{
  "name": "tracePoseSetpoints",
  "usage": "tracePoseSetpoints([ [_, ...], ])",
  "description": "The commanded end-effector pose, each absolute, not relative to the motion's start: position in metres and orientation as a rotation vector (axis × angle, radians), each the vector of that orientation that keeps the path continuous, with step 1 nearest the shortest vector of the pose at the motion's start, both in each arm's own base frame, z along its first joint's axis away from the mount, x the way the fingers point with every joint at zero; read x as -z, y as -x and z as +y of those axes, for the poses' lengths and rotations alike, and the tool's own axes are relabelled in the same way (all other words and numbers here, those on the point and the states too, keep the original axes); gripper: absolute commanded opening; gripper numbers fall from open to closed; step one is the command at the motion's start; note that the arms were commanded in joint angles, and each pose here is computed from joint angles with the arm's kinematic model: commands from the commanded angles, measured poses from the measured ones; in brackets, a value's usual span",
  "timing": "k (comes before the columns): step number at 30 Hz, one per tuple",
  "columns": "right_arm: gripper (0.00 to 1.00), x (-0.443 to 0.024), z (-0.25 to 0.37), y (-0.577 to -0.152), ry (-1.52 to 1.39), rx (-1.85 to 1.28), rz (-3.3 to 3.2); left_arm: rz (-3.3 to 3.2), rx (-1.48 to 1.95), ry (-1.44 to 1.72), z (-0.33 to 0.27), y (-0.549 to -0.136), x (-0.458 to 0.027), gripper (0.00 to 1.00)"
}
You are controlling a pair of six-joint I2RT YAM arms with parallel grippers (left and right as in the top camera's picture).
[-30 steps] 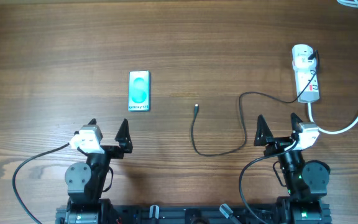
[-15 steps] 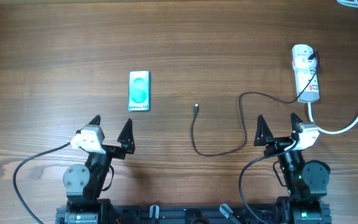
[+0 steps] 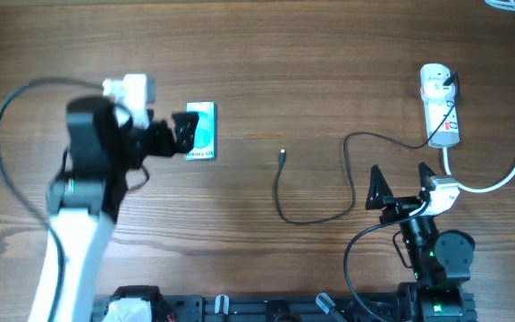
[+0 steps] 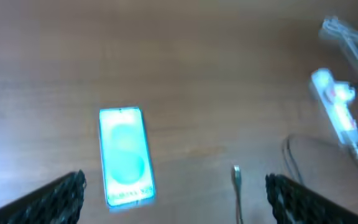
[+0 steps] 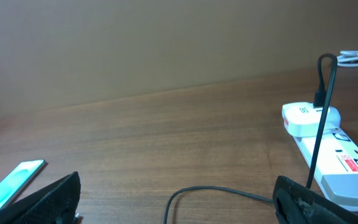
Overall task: Plug charger to phone and switch on socket
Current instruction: 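Reach the left gripper to the Galaxy S25 phone and grasp its top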
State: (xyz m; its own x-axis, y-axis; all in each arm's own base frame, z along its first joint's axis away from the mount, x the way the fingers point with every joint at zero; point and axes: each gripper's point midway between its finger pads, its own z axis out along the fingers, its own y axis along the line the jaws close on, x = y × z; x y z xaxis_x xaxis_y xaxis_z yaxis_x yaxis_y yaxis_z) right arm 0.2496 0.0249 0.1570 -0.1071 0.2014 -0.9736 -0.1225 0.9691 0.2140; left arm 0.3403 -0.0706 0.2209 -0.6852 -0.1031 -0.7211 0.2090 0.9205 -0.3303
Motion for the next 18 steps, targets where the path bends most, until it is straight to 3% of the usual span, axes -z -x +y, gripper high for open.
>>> tracePoseSetpoints([
  [1,1.0,-0.158,0.024,-0.25,-0.07,-0.273,1.649,2.408,0.412,-0.156,-0.083,-0.373,-0.212,1.0],
  [12,1.0,-0.158,0.024,-0.25,-0.07,-0.273,1.65,2.76,0.449,-0.206,-0.118,-0.396,-0.112,1.0],
  [18,1.0,-0.158,0.024,-0.25,-0.069,-0.273,1.649,2.826,0.108,-0.109,-0.087,-0.403,-0.082,1.0],
])
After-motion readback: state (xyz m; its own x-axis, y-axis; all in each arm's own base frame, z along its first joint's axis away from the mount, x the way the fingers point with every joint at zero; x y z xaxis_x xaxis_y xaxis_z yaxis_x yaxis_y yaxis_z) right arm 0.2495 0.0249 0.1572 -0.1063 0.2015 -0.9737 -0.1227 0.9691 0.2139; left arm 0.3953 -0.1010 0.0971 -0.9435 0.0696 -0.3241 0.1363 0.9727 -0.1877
